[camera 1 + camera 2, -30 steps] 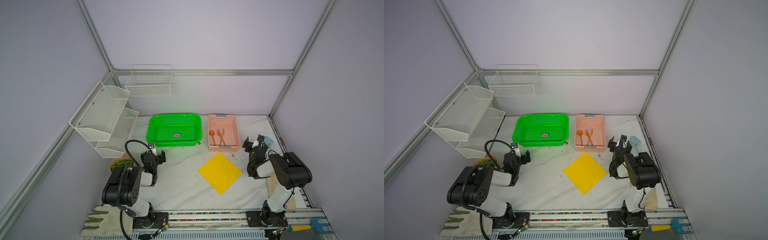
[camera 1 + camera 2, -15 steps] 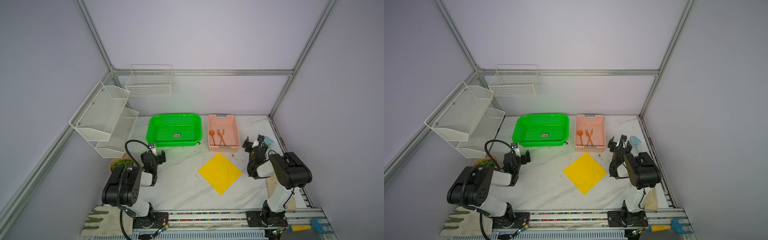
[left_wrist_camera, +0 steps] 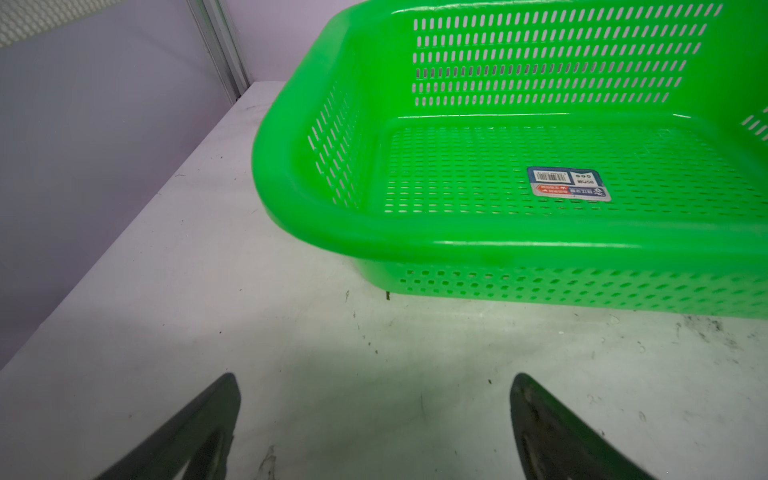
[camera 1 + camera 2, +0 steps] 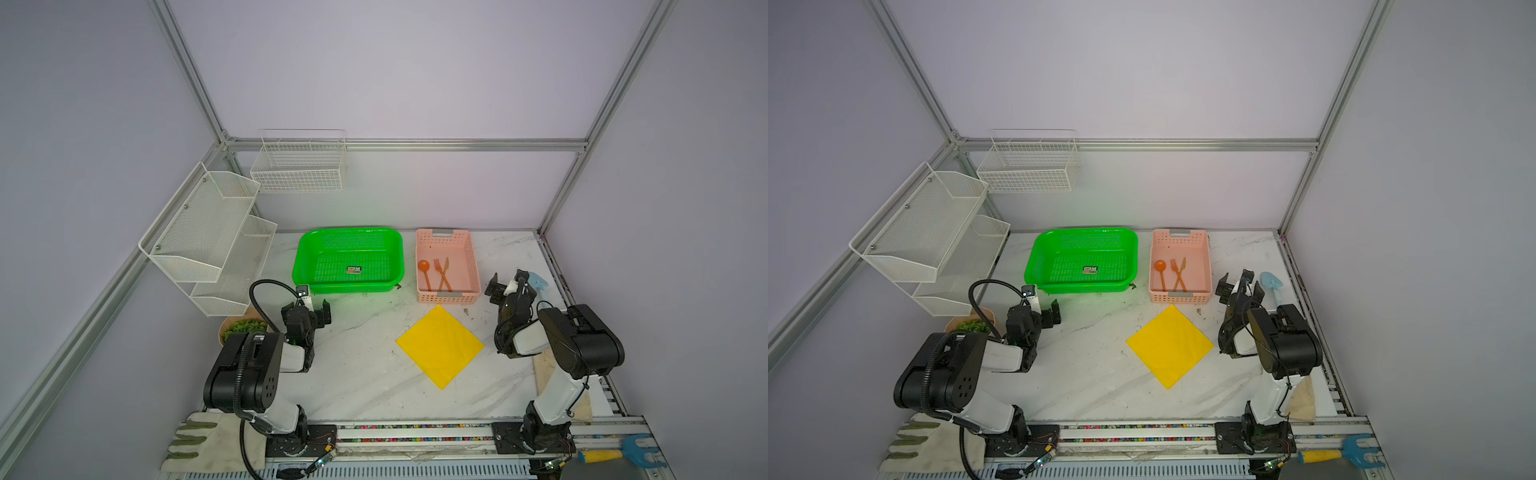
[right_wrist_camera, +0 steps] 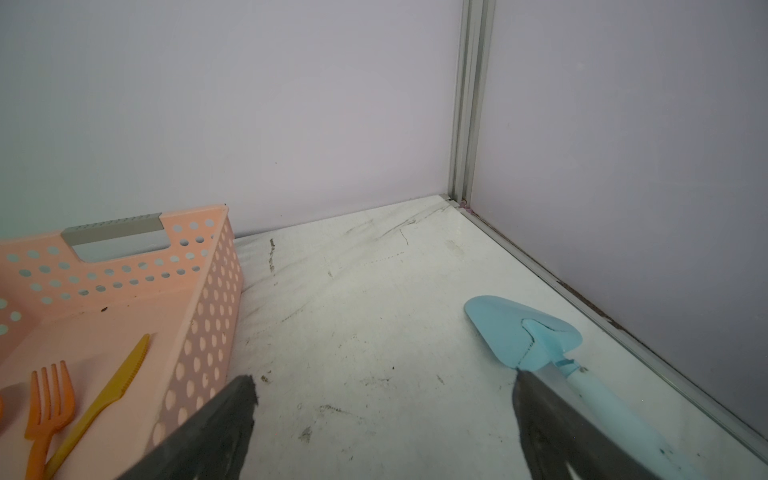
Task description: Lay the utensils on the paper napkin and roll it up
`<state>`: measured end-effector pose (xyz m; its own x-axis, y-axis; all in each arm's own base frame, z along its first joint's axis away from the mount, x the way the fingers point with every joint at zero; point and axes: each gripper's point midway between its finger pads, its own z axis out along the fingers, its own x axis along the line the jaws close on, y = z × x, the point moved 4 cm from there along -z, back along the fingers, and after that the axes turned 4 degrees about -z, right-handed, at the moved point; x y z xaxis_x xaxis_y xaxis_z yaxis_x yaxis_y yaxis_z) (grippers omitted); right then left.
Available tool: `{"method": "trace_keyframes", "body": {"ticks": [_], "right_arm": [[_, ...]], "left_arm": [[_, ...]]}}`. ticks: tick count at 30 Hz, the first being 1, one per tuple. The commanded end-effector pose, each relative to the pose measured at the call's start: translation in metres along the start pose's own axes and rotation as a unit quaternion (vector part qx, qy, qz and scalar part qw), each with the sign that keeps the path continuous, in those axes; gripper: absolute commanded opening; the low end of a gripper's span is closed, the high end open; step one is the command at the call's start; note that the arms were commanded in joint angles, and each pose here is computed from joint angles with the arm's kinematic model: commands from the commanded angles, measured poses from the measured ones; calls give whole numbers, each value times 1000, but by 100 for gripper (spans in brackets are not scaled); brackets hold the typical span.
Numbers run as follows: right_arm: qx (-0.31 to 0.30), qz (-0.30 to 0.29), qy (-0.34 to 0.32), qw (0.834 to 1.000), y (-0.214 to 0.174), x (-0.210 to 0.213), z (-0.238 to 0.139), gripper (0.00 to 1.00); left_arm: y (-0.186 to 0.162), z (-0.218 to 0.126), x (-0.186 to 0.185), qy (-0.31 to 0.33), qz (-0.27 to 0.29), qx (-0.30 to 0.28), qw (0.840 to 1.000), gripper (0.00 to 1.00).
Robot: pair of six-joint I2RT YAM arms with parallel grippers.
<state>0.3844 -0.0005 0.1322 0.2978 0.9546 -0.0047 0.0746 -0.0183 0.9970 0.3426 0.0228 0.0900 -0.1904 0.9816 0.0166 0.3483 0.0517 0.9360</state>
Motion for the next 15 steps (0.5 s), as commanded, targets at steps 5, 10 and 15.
{"method": "trace_keyframes", "body": {"ticks": [5,10,15], "right_arm": [[-74,16,16,997,77,3,-19,97],[13,261,-26,965,123,-5,-22,97],[69,195,154,966,160,51,-11,97]], "left_arm": [[79,-13,3,14,-4,-71,997,100],[93,-24,-12,19,-36,-58,998,100],[117,-38,-46,-10,-37,-43,998,100]]}}
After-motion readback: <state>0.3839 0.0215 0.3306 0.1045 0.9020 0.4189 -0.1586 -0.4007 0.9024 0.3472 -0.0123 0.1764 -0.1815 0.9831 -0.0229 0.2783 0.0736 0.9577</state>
